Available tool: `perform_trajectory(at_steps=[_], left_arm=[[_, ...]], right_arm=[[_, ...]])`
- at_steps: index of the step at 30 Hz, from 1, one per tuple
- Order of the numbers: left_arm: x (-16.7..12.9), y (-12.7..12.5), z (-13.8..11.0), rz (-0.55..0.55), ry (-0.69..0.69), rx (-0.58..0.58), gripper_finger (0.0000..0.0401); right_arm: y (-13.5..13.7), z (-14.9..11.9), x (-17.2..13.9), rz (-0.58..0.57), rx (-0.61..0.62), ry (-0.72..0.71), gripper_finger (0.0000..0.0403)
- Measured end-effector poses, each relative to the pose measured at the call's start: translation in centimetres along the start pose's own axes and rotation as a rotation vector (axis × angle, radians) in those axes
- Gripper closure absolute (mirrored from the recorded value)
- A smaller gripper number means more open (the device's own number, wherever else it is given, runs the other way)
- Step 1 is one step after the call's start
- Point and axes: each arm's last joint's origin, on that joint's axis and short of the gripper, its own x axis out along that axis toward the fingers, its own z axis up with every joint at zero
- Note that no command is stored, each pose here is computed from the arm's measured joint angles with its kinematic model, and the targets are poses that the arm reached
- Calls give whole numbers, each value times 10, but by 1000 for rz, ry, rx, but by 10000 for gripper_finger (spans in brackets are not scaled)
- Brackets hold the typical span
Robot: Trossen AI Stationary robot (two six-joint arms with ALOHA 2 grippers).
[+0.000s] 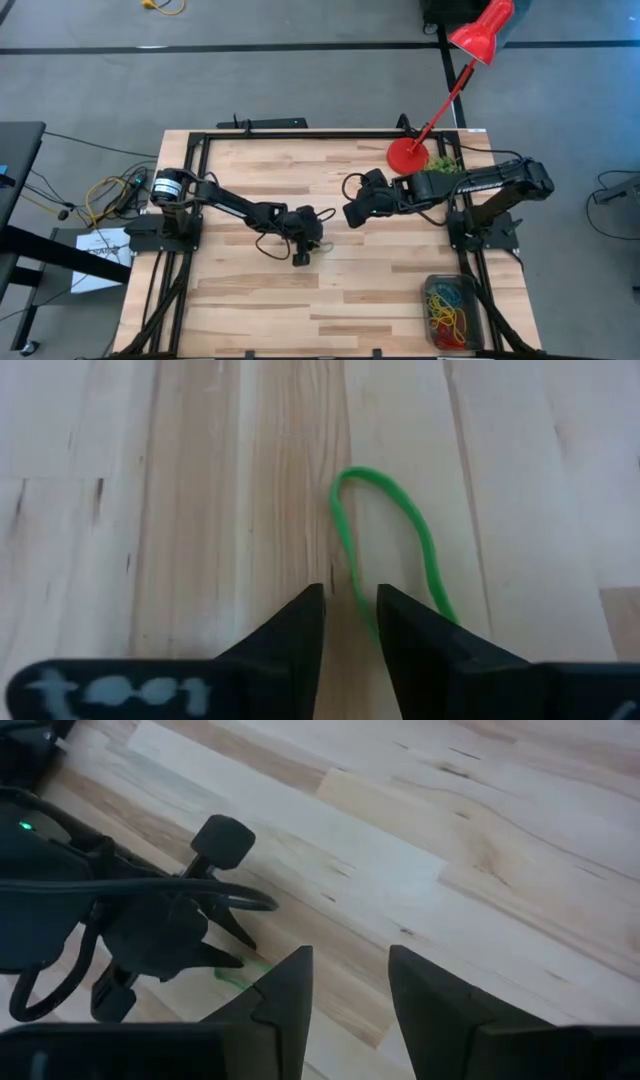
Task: Pick and place items into bin
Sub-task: Put the green rubber band into the black bin
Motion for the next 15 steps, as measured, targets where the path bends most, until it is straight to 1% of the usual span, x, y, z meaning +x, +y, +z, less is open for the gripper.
perform_trajectory(at_steps=[3, 6, 7, 12, 15], left_arm=[[0, 0, -1, 5, 15, 31, 324], [0, 1, -3, 7, 33, 68, 378], [0, 1, -3, 7, 33, 68, 388], [-7, 4, 4, 14, 32, 8, 400], [-23, 9, 20, 37, 3, 11, 401]], right_arm=[[0, 0, 0, 0, 0, 0, 277], [0, 0, 0, -1, -1, 0, 277], [0, 0, 0, -1, -1, 1, 277], [1, -1, 0, 2, -14, 1, 277], [2, -4, -1, 10, -55, 4, 277]])
